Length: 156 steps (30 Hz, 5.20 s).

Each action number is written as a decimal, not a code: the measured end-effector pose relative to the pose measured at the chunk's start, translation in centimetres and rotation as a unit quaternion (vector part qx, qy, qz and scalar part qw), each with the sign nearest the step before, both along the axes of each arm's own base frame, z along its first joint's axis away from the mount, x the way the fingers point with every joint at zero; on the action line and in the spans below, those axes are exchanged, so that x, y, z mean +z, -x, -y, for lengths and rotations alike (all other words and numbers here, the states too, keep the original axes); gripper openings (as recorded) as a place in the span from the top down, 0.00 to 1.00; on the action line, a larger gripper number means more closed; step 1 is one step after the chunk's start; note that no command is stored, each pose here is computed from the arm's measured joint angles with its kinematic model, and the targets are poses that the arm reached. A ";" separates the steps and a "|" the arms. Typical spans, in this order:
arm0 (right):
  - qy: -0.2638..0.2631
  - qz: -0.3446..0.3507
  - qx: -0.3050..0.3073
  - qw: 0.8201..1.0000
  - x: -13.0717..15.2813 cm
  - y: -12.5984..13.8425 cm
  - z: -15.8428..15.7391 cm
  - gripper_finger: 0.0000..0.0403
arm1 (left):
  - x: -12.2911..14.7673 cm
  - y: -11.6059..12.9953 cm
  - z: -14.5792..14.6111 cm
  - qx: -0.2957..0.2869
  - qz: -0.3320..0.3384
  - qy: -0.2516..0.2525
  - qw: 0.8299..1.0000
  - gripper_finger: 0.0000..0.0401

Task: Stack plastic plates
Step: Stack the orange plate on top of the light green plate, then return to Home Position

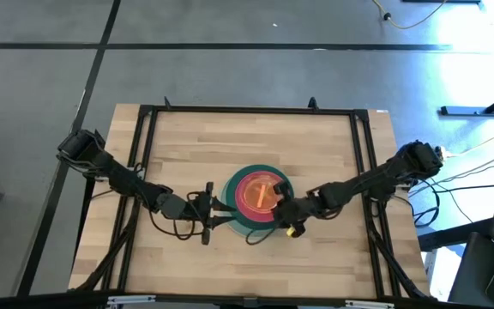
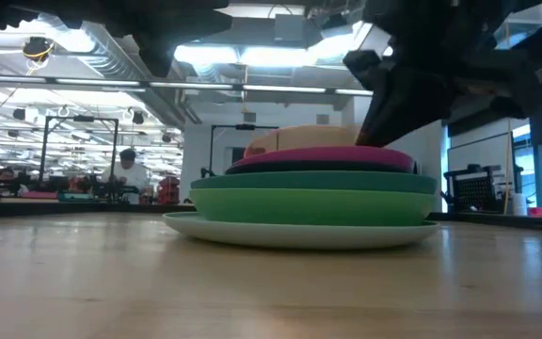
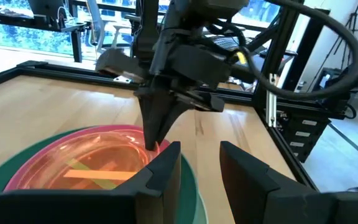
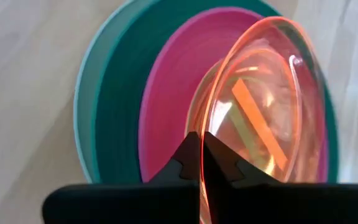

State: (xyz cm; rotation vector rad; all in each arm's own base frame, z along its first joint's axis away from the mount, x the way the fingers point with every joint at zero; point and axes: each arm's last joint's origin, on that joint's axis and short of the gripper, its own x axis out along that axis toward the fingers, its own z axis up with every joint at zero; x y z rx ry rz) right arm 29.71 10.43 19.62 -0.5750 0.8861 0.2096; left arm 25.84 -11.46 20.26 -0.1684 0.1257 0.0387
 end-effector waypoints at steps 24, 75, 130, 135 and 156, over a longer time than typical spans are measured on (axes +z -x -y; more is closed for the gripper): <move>-0.104 0.013 -0.061 0.993 5.4 1.8 0.5 0.55 | -0.1 0.0 0.0 -0.023 -0.005 -0.011 1.000 0.74; -0.266 0.315 -0.099 0.906 1.6 13.3 14.1 0.98 | -3.4 13.4 -10.0 0.085 0.066 -0.047 0.993 1.00; -0.279 0.448 -0.174 0.831 -2.8 20.1 12.8 1.00 | -3.1 16.3 -10.8 0.082 0.092 -0.038 0.992 1.00; -0.273 0.433 -0.148 0.846 -3.0 19.9 11.7 1.00 | -3.1 16.3 -10.8 0.081 0.092 -0.040 0.992 1.00; -0.253 0.429 -0.129 0.858 -3.1 19.8 11.2 1.00 | -3.2 16.2 -11.4 0.046 0.080 -0.050 0.994 1.00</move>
